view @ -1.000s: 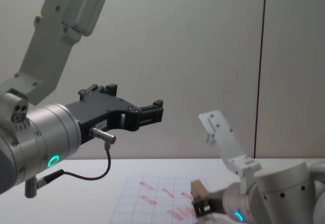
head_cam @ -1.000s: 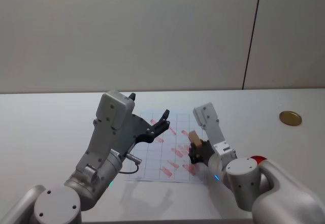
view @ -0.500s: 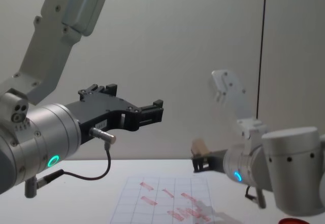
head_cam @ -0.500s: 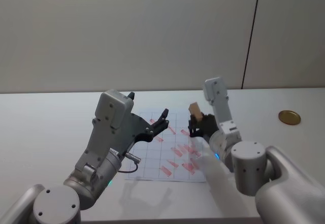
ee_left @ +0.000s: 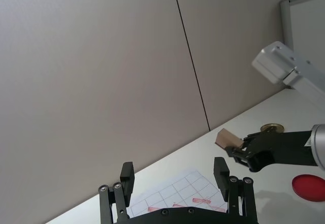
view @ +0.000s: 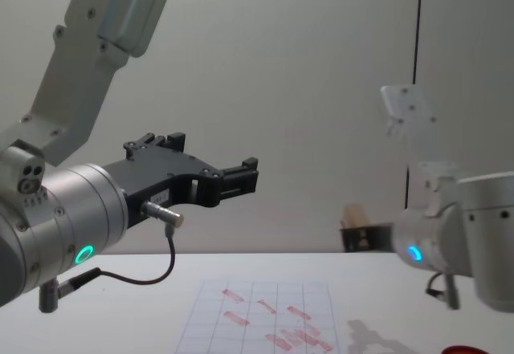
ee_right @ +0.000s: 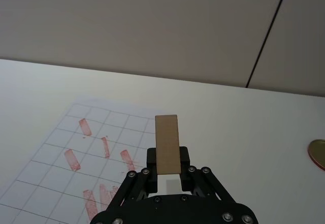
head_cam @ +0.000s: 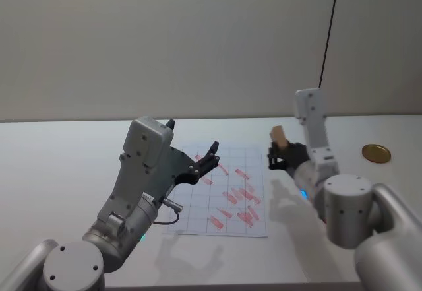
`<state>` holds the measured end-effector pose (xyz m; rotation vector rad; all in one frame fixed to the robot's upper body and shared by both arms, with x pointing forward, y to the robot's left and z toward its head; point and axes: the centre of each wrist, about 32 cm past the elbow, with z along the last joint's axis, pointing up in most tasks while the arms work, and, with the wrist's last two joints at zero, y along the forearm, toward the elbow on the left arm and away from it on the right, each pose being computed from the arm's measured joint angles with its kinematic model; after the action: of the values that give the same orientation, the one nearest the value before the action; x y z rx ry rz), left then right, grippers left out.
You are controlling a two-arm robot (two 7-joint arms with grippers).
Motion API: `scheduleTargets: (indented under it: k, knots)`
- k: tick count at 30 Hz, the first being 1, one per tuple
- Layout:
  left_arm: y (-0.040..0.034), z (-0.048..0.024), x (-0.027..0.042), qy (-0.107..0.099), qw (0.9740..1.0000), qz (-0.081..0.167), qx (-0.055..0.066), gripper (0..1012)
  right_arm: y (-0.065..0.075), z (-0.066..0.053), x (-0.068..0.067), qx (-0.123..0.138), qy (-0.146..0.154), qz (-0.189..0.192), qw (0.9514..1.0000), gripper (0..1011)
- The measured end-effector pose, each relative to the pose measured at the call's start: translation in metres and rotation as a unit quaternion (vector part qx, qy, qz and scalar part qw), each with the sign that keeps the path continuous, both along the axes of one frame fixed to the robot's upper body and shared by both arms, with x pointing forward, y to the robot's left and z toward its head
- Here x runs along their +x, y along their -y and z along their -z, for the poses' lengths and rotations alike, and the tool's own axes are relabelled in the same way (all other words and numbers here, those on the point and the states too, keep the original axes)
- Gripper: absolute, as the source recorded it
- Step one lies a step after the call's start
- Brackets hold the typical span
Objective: Use the one hand to pick up the stamp and affix it onto the A4 paper.
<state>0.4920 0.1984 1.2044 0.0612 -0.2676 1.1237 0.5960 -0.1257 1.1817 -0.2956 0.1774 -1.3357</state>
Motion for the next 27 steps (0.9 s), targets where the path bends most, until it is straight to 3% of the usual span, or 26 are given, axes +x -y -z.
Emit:
scheduleTargets:
  k: [8, 10, 27]
  knots:
    - [0.0000, 0.0000, 0.0000, 0.000, 1.0000, 0.000, 0.000, 993, 0.018, -0.004, -0.009, 0.004, -0.016, 0.021, 0.9996, 233]
    - [0.0000, 0.0000, 0.0000, 0.000, 1.0000, 0.000, 0.000, 993, 0.030, -0.007, -0.017, 0.006, -0.026, 0.034, 0.9991, 233]
    - [0.0000, 0.0000, 0.0000, 0.000, 1.0000, 0.000, 0.000, 993, 0.074, -0.006, -0.055, 0.013, -0.086, 0.076, 0.9933, 233]
